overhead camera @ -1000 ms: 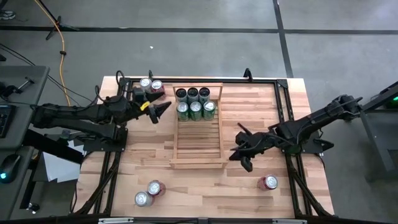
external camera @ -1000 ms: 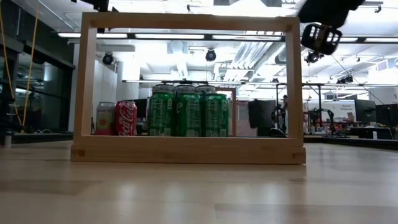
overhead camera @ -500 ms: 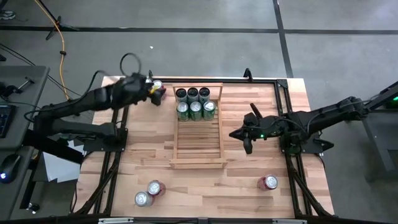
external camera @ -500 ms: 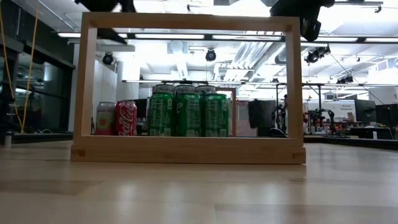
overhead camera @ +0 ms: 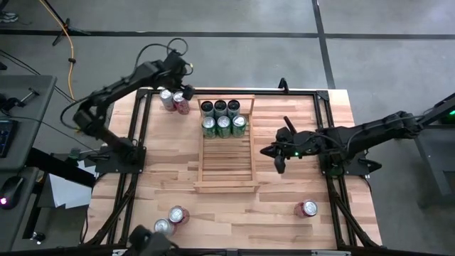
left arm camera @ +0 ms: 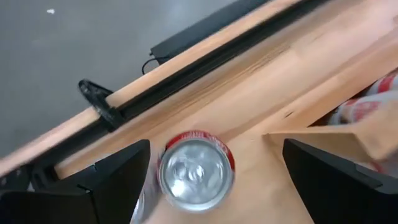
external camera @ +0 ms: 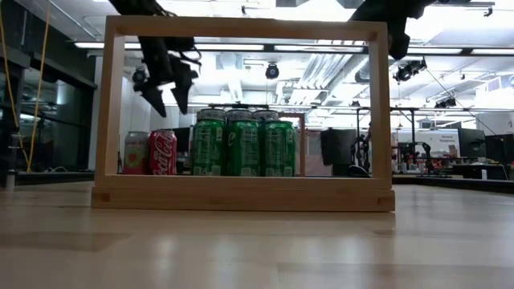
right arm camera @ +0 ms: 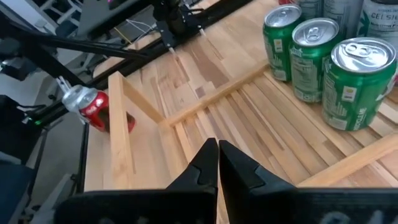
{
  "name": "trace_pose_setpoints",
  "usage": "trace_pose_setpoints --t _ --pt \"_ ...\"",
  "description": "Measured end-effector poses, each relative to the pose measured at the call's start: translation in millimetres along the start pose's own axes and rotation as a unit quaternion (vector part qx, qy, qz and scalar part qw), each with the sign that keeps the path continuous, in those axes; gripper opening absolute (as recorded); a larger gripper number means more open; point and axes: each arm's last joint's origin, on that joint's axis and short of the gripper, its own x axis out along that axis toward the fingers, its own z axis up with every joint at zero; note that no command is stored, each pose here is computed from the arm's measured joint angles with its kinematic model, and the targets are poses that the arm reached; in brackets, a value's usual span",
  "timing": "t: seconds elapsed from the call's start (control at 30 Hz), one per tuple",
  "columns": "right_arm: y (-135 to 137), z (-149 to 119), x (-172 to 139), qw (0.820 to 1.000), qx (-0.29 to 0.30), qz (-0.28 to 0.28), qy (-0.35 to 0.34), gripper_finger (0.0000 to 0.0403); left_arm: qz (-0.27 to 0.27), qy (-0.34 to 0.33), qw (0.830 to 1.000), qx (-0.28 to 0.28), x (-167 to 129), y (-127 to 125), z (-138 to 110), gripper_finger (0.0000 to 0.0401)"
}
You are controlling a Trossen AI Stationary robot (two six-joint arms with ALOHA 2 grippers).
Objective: Place canned beverage on shelf
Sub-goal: Put the top left red can on the shelf
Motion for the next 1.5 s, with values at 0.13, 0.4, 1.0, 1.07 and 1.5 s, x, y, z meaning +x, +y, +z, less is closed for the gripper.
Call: trace_pose_setpoints --t 0.13,0.4,1.0,1.07,1.5 --pt "0 -2 5 1.000 -0.001 -0.005 0.007 0.0000 0.006 0.030 0.998 0.057 15 -2 12 0.0357" --pt "0 -7 16 1.000 0.003 -0.016 0.023 0.0000 0.024 0.107 0.986 0.129 38 -3 11 0.0357" --pt "1 -13 27 0.999 -0.002 -0.019 0.041 0.0000 0.032 0.212 0.968 0.129 78 -6 0 0.0357" --pt "1 -13 27 0.999 -0.002 -0.019 0.041 0.0000 0.031 0.211 0.969 0.129 78 -8 -1 0.0356" --pt "1 -12 27 0.999 -0.014 -0.017 0.040 0.0000 0.024 0.167 0.972 0.161 42 -21 -2 0.0285"
